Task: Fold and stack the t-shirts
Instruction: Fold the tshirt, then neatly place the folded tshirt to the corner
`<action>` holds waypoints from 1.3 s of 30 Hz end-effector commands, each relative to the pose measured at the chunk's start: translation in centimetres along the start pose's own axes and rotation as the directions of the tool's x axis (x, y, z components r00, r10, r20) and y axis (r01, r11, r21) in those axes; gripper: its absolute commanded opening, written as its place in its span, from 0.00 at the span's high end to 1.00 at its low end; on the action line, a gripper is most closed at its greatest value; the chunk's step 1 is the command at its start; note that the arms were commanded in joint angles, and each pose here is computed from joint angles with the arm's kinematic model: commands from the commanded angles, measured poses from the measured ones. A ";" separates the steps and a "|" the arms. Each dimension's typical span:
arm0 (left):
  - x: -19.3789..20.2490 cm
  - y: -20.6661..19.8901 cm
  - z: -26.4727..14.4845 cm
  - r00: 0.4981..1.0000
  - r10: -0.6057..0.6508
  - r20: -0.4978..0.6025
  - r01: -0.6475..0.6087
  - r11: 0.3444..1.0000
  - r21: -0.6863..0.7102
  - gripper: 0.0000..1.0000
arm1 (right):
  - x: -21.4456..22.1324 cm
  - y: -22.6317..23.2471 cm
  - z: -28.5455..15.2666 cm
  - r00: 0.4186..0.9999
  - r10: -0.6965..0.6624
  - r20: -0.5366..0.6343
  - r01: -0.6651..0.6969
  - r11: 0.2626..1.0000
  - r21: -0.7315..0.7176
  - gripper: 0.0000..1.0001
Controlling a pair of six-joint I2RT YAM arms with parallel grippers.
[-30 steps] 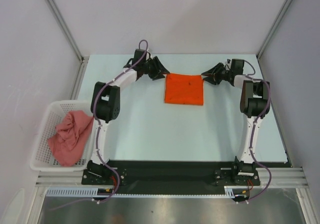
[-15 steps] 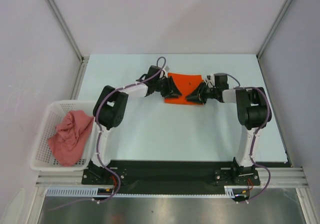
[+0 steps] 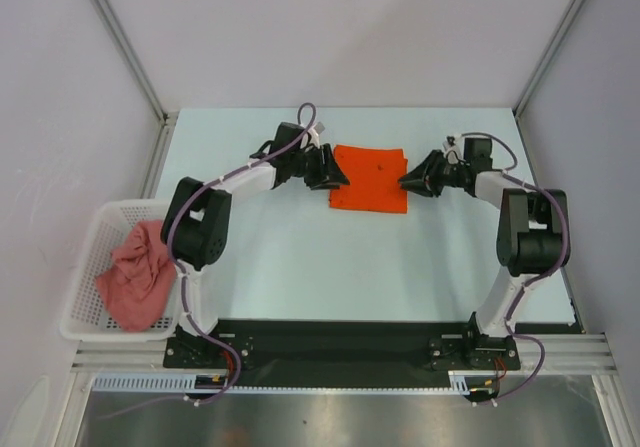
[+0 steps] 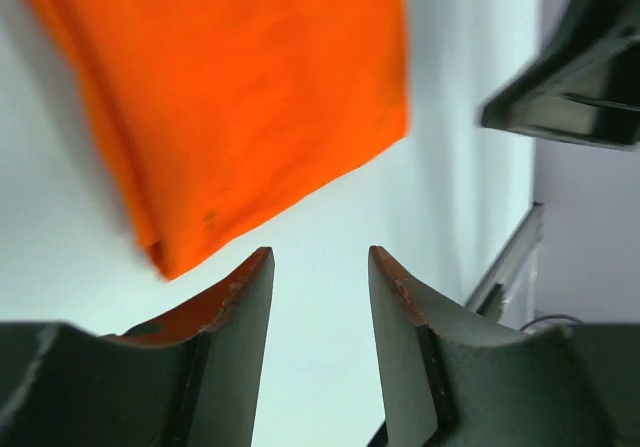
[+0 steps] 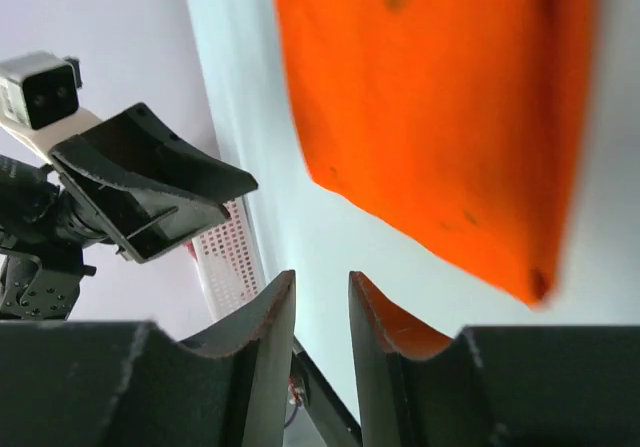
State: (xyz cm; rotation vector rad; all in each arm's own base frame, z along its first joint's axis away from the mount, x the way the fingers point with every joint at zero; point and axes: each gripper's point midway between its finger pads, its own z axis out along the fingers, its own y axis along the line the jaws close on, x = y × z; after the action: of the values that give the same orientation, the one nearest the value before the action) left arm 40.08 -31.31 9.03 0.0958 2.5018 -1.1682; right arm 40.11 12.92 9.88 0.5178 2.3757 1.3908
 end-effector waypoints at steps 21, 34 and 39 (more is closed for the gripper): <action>2.5 -3.6 -12.0 0.983 0.130 0.129 -0.128 0.991 -0.030 0.43 | -6.7 -0.1 2.0 0.977 -0.208 0.048 0.203 0.974 0.097 0.11; 7.6 -2.1 -16.5 0.983 0.059 0.173 -0.048 0.997 -0.068 0.43 | -12.0 -3.2 8.5 0.965 -0.260 0.019 0.251 0.948 0.193 0.10; 7.9 -1.1 -17.0 0.982 0.038 0.184 -0.023 0.996 -0.081 0.43 | -9.2 -3.8 10.1 0.971 -0.234 -0.052 0.240 0.953 0.185 0.24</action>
State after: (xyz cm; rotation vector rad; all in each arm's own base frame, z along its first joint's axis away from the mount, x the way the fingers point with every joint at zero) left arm 27.01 -20.73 15.84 0.0165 2.4204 -1.0257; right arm 53.57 13.31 4.88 0.2587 2.4362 1.1020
